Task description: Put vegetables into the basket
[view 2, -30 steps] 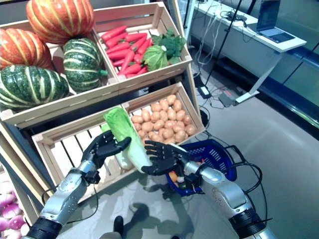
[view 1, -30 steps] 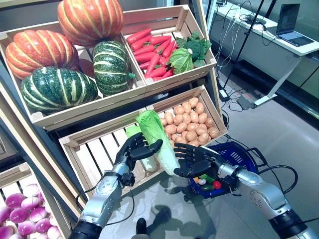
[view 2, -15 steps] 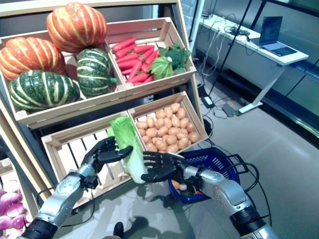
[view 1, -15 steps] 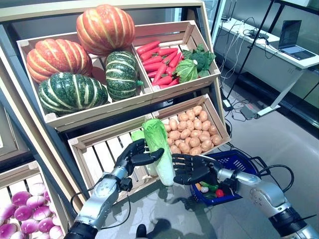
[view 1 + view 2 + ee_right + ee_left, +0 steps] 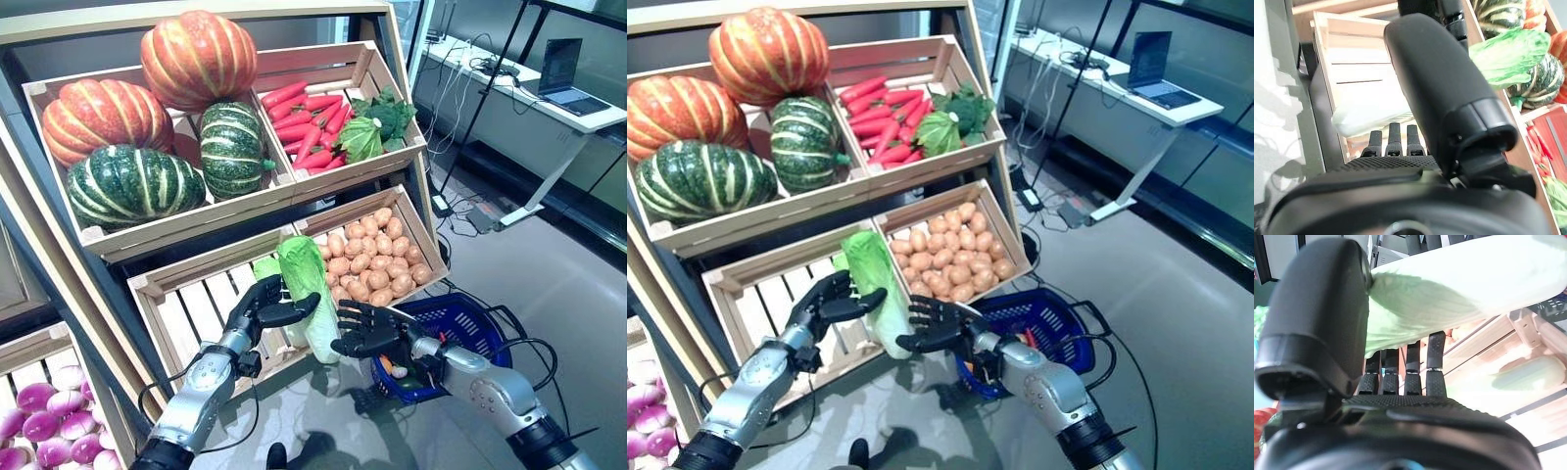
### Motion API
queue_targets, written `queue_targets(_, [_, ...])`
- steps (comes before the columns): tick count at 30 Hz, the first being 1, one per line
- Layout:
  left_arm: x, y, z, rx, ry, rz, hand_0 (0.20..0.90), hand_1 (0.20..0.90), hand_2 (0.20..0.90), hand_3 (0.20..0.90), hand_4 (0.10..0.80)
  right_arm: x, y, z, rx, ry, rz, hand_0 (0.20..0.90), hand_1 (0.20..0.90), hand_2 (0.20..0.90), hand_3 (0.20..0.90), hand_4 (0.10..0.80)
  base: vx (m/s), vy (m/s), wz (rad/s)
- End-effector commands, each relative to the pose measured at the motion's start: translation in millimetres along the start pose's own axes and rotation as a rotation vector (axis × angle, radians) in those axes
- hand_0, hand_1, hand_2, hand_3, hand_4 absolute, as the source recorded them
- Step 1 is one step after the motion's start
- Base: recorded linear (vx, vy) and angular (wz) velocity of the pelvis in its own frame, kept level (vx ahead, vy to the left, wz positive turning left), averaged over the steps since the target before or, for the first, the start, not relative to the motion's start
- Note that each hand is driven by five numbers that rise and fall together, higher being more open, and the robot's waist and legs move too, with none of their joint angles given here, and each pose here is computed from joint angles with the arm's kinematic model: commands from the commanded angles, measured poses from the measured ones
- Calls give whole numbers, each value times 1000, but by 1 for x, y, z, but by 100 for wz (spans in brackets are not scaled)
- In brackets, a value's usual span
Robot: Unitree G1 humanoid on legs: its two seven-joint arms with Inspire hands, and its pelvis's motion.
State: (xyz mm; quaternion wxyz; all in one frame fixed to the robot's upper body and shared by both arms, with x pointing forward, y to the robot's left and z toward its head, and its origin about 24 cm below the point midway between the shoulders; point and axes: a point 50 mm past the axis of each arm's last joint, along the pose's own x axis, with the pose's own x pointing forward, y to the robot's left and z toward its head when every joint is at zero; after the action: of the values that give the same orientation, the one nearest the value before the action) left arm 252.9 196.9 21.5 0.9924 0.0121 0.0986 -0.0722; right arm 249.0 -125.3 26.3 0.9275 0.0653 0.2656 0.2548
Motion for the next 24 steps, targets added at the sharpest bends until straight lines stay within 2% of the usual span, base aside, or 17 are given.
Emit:
queue_targets(1, [24, -23, 78, 17, -343, -85, 300, 300, 300, 300, 400, 1, 14, 42, -73, -240, -9, 900, 900, 900, 900, 800, 0, 0, 0])
queue_targets(14, [24, -23, 80, 29, -336, -78, 300, 300, 300, 300, 400, 4, 11, 38, -163, -206, -72, 900, 900, 900, 900, 800, 0, 0, 0])
queue_targets(17, [24, -24, 82, 28, -337, -82, 300, 300, 300, 300, 400, 5, 15, 36, -158, -182, -17, 900, 900, 900, 900, 800, 0, 0, 0])
queue_targets(24, [24, -24, 84, 34, -338, -113, 300, 300, 300, 300, 400, 6, 40, 20, -58, -40, 280, 900, 900, 900, 900, 800, 0, 0, 0])
